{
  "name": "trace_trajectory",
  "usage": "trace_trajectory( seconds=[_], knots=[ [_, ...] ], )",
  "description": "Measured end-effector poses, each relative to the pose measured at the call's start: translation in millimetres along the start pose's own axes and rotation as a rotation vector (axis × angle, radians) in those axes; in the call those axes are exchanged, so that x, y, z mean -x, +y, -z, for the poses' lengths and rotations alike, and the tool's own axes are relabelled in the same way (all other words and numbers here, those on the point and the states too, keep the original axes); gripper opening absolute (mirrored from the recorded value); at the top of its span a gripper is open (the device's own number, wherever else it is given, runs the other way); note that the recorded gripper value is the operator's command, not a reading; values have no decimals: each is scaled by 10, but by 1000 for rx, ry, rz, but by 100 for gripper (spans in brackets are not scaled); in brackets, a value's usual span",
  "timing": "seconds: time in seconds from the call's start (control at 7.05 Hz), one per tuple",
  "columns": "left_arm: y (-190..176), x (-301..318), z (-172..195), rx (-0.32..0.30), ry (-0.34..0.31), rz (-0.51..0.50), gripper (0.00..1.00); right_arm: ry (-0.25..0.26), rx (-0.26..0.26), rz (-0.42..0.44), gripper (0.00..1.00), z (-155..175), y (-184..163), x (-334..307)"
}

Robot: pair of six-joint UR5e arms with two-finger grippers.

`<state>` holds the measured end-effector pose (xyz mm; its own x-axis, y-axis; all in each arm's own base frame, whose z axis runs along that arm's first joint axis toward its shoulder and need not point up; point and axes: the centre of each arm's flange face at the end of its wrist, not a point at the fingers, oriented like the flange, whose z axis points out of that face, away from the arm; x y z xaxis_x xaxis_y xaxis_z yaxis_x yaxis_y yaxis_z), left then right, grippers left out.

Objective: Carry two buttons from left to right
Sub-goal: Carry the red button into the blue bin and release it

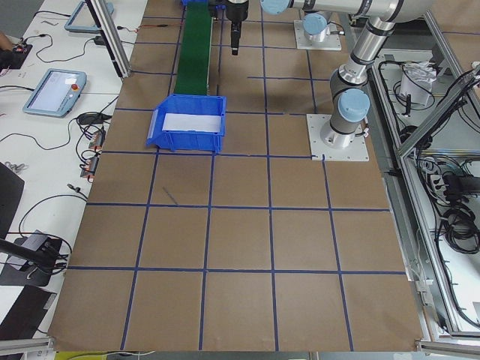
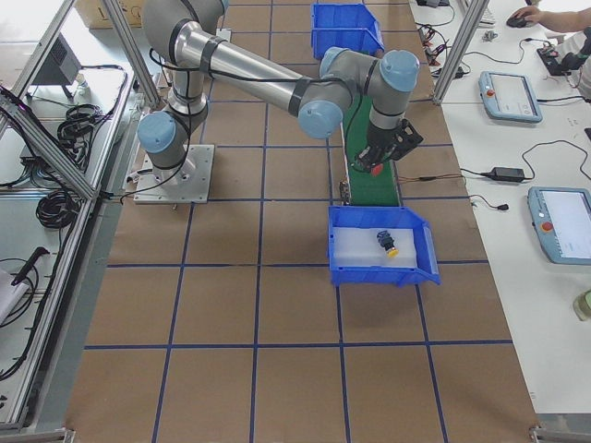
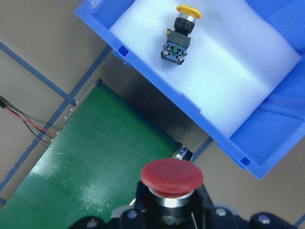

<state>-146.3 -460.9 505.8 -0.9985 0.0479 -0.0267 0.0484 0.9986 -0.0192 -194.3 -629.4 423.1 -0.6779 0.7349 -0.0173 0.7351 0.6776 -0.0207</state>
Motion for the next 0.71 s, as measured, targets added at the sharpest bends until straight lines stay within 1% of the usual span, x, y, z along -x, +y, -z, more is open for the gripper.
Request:
trace_trajectory(
  seconds=[0.14, 0.28, 0.43, 0.71],
  knots=[
    [0, 0, -2, 0, 0, 0, 100, 3, 13, 51, 26, -100, -219, -221],
    [0, 0, -2, 0, 0, 0, 100, 0, 31, 52, 28, -282, -458, -443],
    [0, 0, 0, 0, 0, 0, 100, -4, 39, 34, 28, -496, -676, -634],
    [0, 0, -2, 0, 0, 0, 100, -9, 33, 12, 28, -794, -929, -799]
  ],
)
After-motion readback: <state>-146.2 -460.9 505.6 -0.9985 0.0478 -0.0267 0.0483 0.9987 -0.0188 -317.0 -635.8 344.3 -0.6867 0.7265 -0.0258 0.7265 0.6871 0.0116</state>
